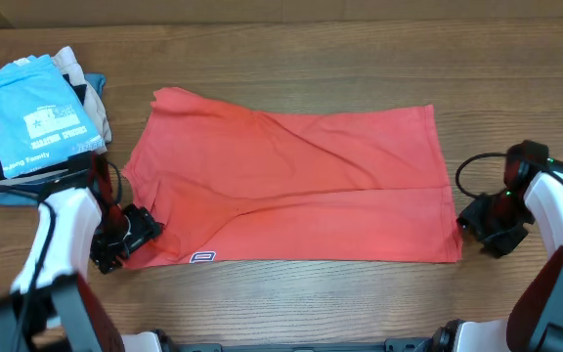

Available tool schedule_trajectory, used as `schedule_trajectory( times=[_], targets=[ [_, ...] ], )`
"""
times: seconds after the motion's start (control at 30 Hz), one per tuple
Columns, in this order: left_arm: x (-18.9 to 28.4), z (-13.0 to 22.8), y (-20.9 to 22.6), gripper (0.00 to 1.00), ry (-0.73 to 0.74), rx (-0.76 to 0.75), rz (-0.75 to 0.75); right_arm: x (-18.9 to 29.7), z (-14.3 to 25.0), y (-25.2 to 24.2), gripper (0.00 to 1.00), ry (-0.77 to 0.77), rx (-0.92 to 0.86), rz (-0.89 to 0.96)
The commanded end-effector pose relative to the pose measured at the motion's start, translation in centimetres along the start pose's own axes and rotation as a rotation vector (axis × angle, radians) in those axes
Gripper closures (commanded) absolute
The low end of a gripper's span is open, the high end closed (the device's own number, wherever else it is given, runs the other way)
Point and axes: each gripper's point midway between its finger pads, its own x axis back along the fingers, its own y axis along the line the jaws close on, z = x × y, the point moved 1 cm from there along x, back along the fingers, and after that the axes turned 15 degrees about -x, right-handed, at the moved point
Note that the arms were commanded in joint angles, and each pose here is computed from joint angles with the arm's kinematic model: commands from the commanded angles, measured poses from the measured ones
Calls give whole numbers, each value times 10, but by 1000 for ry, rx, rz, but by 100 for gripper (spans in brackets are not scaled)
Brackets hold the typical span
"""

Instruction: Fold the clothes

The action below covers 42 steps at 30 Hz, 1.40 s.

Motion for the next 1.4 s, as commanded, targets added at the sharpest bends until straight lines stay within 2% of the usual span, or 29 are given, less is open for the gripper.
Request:
schedule_trajectory(
  times=[0.0,0.1,0.13,0.23,0.33,0.4,0.47,0.7,0.83,1.1,1.37],
  targets=[
    [24,-7,5,20,-91,-17,-15,30,-12,10,48,-79,18,-71],
    [41,-12,2,25,-155,-17,10,47,-15,14,48,-114,22,-107],
    [44,-12,-1,33,-166,-25,26,52,-16,15,48,-128,24,-119],
    [46,-11,-6,48,-168,-48,53,60,-17,16,48,-150,25,-145],
    [40,-11,-5,70,-159,-46,44,62,-17,16,48,-153,25,-147],
    [33,-10,-5,88,-150,-41,43,62,-17,16,48,-153,35,-148],
    [24,-9,-3,95,-145,-20,30,62,-17,17,48,-152,45,-149],
    [-8,-5,6,96,-87,9,-27,62,-17,17,48,-152,45,-149],
    [-22,-5,24,96,-50,43,-137,61,-16,16,48,-150,46,-147],
    [-22,-18,42,96,-114,132,-249,61,-15,16,48,-147,52,-143],
    [-22,-21,40,96,-127,148,-234,61,-15,15,48,-145,53,-142]
  ],
)
